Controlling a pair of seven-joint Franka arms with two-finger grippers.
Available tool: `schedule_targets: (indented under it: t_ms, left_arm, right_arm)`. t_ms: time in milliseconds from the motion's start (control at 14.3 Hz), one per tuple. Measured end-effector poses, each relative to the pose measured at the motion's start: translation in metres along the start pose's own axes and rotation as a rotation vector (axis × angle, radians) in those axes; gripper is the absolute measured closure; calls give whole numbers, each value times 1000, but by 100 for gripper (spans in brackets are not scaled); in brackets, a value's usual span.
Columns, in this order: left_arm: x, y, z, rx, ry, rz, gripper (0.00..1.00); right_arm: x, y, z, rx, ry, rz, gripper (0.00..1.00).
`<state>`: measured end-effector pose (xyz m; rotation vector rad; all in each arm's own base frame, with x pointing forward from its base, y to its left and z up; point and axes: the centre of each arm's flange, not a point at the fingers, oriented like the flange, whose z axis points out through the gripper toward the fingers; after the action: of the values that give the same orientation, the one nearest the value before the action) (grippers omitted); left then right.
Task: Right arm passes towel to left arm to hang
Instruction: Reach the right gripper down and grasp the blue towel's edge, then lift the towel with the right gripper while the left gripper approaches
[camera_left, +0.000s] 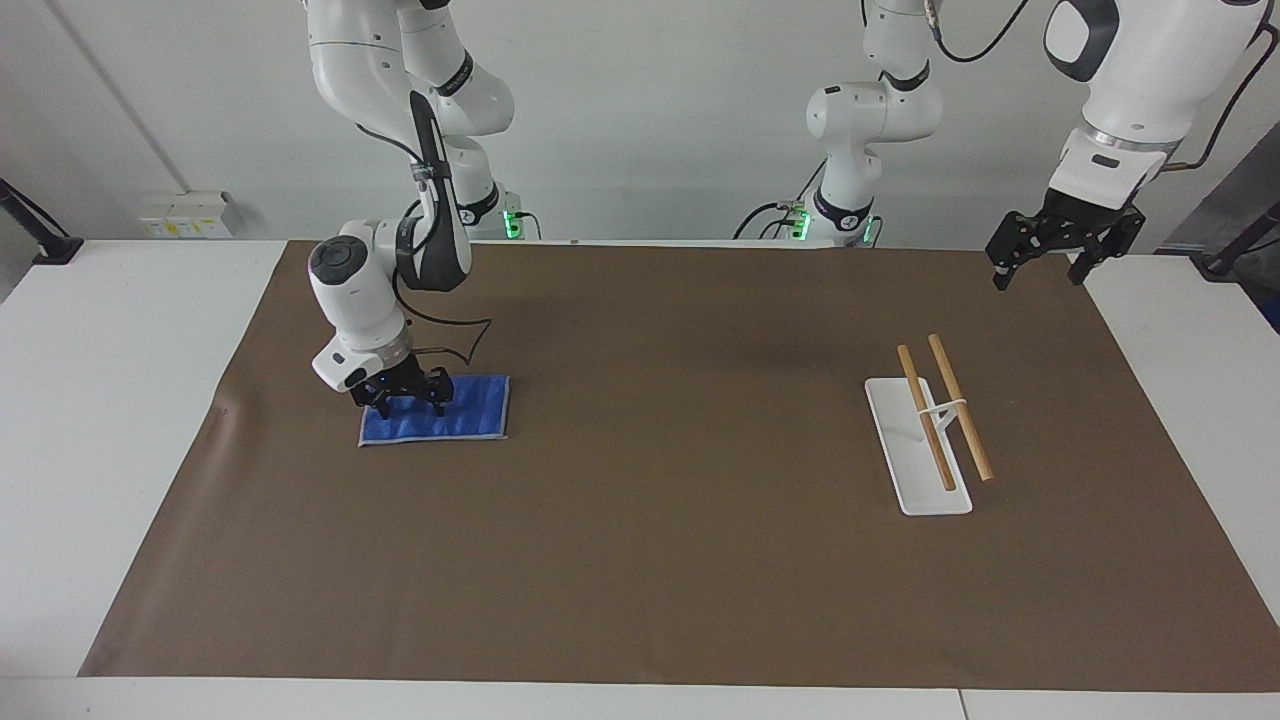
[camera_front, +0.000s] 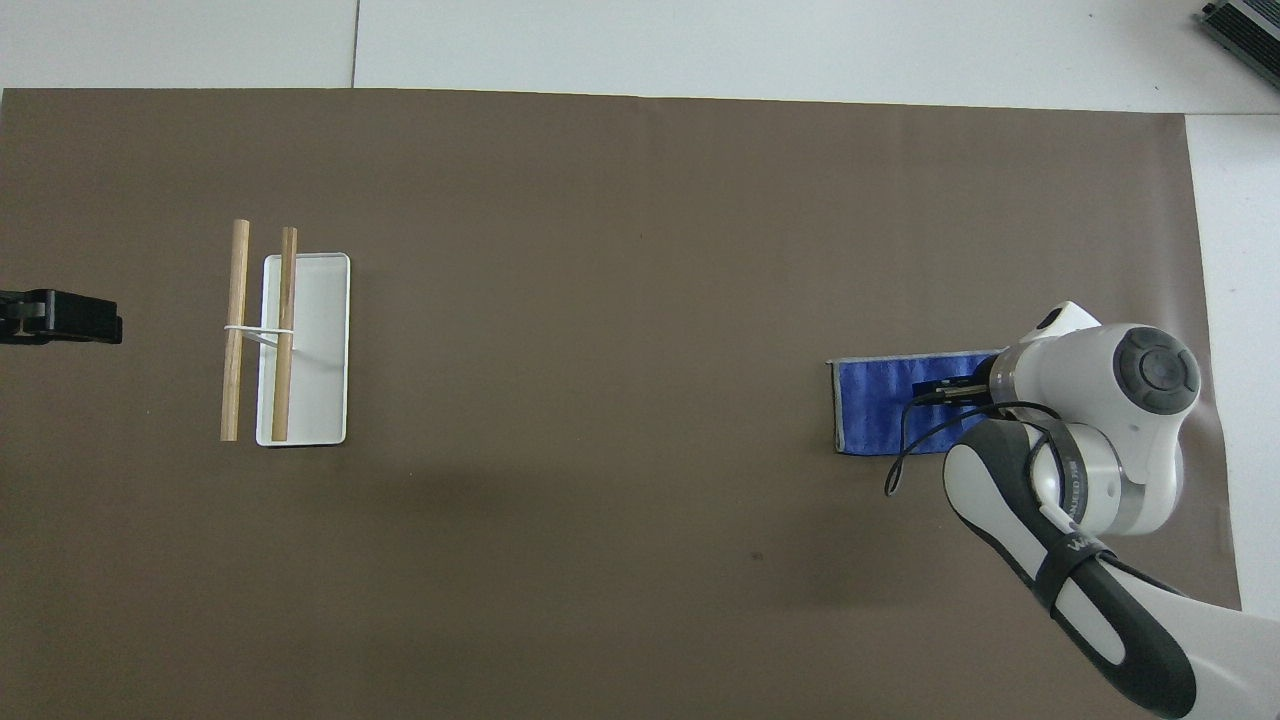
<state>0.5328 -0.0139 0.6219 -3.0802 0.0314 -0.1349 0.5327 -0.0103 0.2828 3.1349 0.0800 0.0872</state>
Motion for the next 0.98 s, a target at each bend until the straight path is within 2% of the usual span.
schedule_targets:
  t_ms: [140, 349, 488, 977]
  left_arm:
    - [0, 0, 0, 0, 0, 0, 0]
    - [0, 0, 0, 0, 0, 0, 0]
    - [0, 0, 0, 0, 0, 0, 0]
    - [0, 0, 0, 0, 0, 0, 0]
  right_arm:
    - [0, 0, -4, 6, 9, 9, 47]
    - [1, -1, -7, 42, 16, 55, 79]
    - [6, -6, -13, 52, 16, 59, 96]
    - [57, -34, -97, 82, 21, 176, 96]
